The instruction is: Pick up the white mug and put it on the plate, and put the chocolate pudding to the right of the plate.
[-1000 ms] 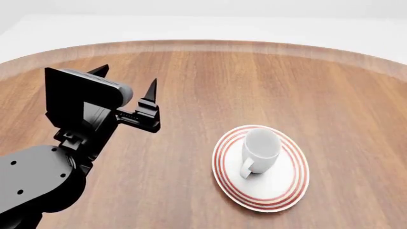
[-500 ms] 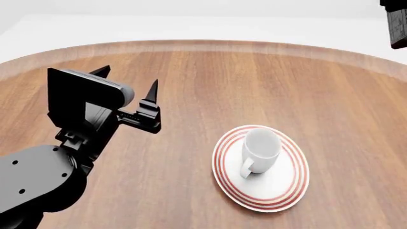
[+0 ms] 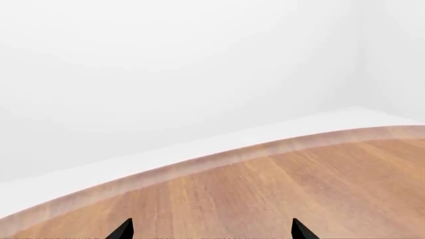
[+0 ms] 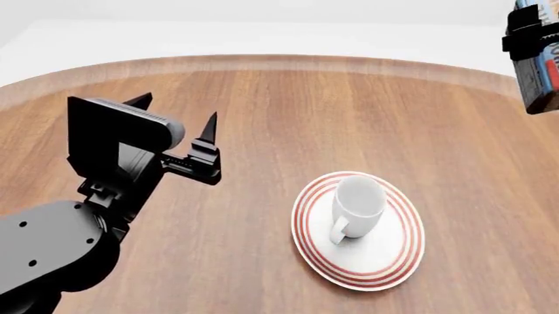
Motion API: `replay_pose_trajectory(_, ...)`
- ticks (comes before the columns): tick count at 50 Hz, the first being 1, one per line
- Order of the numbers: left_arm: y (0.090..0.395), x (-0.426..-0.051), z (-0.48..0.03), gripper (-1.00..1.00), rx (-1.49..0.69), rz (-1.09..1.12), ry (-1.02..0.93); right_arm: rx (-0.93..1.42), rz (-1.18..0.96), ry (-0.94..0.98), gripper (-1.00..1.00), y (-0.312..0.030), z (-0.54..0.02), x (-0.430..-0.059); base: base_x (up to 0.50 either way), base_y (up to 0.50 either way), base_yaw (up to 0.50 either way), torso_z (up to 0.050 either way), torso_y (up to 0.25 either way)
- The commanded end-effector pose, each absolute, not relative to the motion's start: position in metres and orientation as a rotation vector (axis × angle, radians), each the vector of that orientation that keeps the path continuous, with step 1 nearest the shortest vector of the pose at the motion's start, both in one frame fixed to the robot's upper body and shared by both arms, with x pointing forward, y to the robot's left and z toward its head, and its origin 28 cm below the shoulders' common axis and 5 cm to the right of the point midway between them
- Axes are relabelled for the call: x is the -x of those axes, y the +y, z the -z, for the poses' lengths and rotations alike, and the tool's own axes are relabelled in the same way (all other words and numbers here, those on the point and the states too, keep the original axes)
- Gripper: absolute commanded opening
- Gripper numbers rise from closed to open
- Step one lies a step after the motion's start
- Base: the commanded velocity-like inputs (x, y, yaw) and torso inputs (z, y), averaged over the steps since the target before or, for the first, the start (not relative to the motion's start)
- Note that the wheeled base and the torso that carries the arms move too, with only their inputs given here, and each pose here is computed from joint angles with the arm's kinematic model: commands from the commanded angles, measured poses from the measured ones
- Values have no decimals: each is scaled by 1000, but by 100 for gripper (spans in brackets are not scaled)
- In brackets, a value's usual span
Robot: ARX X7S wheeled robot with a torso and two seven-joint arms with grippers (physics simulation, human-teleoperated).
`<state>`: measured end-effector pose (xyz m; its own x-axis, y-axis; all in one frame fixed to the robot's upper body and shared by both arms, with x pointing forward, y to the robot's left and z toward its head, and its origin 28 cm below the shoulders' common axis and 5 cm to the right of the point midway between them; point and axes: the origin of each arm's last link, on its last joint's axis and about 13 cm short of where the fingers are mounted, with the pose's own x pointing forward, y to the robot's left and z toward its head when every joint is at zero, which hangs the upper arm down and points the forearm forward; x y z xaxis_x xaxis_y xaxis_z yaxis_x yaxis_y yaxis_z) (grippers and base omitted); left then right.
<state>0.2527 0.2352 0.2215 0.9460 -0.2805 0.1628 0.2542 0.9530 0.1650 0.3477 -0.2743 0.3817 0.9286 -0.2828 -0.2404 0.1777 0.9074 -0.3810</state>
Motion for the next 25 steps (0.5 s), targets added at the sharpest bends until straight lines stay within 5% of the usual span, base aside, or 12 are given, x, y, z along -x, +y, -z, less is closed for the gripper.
replay_pose_trajectory(1, 232, -254, -223, 100, -147, 300, -203, 438, 166, 406, -100, -273, -361, -349, 0, 0, 0, 0, 0)
replay_pose_trajectory(8, 231, -254, -222, 100, -148, 306, -201, 650, 165, 538, -100, -275, -341, -344, 0, 0, 0, 0, 0)
replay_pose_trajectory(25, 231, -255, -218, 100, -150, 309, -188, 542, 48, 566, -100, -272, -310, -347, 0, 0, 0, 0, 0)
